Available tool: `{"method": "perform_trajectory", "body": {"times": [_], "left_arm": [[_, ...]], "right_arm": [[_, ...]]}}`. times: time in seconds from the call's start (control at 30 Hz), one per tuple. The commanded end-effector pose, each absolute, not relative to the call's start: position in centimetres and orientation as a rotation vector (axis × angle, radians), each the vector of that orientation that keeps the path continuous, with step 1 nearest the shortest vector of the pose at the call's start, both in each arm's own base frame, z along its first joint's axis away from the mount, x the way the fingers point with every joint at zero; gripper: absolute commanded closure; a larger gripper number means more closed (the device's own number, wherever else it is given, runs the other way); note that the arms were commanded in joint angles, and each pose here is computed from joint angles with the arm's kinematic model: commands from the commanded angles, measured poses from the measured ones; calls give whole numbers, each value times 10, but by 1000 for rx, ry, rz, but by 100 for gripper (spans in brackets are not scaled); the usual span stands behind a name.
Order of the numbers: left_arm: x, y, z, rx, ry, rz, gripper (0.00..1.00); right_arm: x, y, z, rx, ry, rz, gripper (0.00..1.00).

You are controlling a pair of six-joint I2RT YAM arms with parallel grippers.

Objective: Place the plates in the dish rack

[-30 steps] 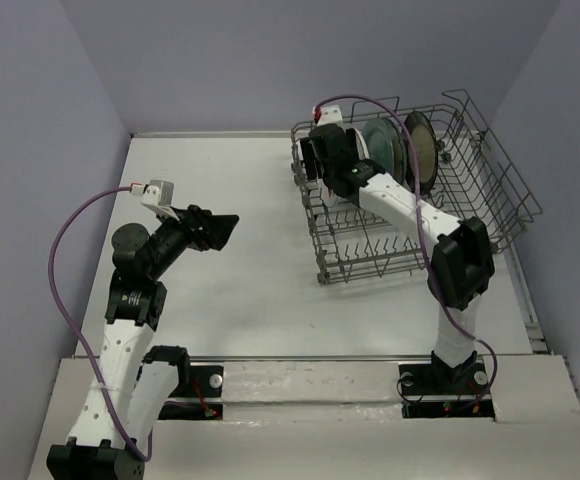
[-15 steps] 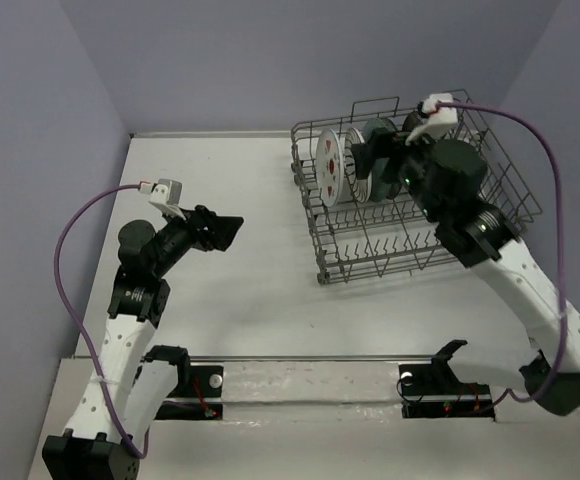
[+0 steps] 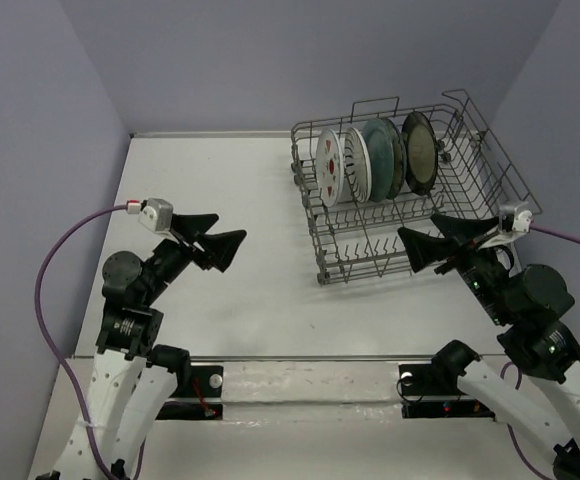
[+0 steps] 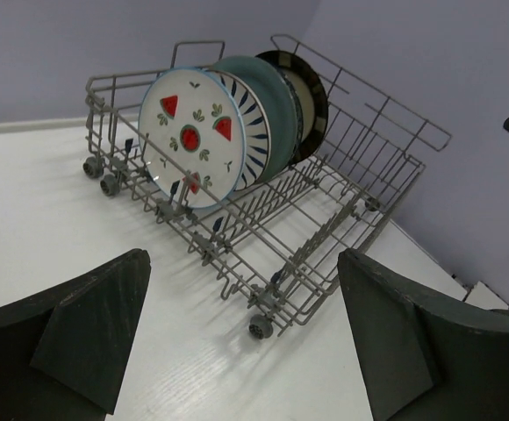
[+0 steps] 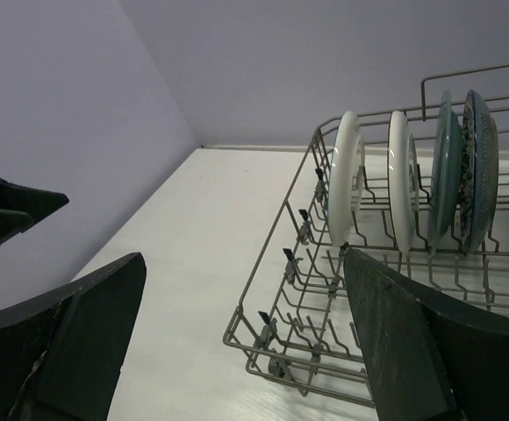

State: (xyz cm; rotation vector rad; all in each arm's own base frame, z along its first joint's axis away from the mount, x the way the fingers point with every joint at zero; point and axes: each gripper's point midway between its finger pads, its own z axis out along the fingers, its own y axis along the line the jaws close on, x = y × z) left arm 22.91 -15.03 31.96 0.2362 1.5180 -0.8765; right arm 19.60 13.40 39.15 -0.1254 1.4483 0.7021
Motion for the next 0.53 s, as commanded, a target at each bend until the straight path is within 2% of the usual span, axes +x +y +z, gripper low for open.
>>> {"method": "perform_trajectory", "body": {"times": [0.0,0.5], "left_arm": [[204,-148,368,261,1369,-903,1],[209,-148,361,234,1393,-913,1]], "right_arm": [[177,120,397,-85,1365,746,0],[163,93,379,-25,1353,692,0]]}}
